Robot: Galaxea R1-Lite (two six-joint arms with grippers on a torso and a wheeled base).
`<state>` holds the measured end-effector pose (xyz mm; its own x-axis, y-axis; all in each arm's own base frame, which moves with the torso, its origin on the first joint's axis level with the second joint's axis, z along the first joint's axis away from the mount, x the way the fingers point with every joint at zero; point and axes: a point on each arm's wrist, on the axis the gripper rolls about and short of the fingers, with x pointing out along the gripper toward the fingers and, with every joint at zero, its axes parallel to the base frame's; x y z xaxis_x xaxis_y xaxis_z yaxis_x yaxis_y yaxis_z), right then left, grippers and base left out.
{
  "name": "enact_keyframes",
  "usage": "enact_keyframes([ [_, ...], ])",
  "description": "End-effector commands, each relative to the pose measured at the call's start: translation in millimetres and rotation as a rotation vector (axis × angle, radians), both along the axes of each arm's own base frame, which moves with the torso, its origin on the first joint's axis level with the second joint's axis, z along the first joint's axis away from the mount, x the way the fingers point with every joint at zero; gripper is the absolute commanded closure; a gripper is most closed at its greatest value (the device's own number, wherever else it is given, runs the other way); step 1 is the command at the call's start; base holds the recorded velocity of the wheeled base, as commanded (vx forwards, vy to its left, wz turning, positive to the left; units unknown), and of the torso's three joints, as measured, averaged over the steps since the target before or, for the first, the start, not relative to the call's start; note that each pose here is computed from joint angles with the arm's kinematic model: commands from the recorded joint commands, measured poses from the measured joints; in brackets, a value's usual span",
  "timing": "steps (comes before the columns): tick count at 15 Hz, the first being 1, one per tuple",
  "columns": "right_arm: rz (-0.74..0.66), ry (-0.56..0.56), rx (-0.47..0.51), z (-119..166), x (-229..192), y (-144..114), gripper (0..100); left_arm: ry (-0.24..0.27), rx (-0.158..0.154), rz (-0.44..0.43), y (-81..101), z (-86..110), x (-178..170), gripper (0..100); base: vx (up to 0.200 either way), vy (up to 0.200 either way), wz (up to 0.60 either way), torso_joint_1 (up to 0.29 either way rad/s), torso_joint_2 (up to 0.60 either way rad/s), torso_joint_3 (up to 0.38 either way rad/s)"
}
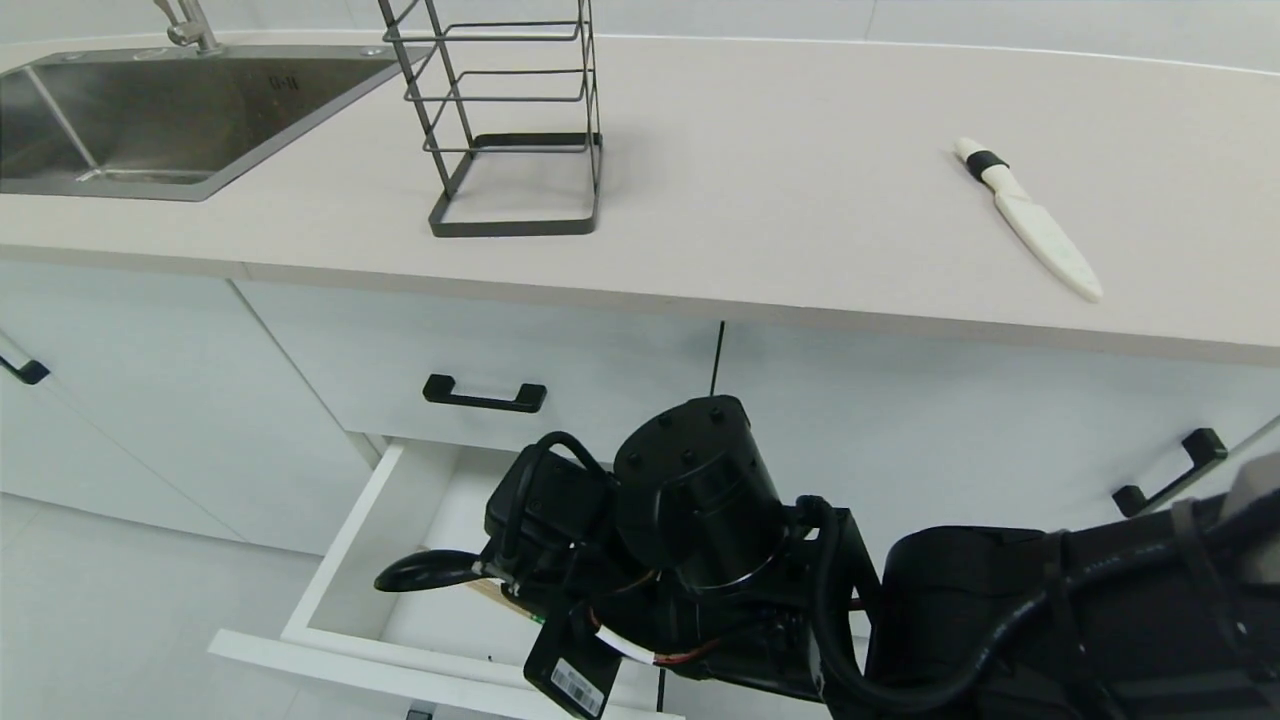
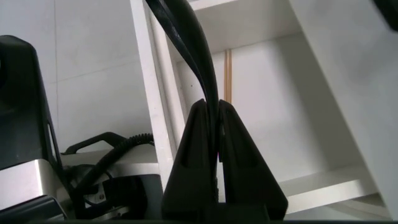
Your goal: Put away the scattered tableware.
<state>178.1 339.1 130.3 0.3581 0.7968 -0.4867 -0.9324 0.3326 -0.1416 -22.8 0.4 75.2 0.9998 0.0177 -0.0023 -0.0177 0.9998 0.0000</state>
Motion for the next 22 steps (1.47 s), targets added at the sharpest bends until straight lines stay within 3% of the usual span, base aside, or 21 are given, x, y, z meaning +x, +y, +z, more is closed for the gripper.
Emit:
enact_keyframes([
  [1, -0.002, 0.004, -0.018, -8, 3, 2, 100, 0.001, 0.000, 0.001, 0.0, 0.1, 0, 0, 0.000, 0.000, 0.00, -0.149, 0.21, 0.110],
  [7, 0.001, -0.022, -0.056, -24, 26, 25, 100, 0.001, 0.000, 0.001, 0.0, 0.1, 0, 0, 0.000, 0.000, 0.00, -0.021, 0.05, 0.032],
  [11, 0.012, -0.061, -0.130, -58, 50, 46, 100, 0.001, 0.000, 0.001, 0.0, 0.1, 0, 0, 0.000, 0.000, 0.00, 0.000, 0.00, 0.000],
  [22, -0.010, -0.074, -0.146, -84, 72, 62, 100, 0.001, 0.000, 0.001, 0.0, 0.1, 0, 0, 0.000, 0.000, 0.00, 0.000, 0.00, 0.000],
])
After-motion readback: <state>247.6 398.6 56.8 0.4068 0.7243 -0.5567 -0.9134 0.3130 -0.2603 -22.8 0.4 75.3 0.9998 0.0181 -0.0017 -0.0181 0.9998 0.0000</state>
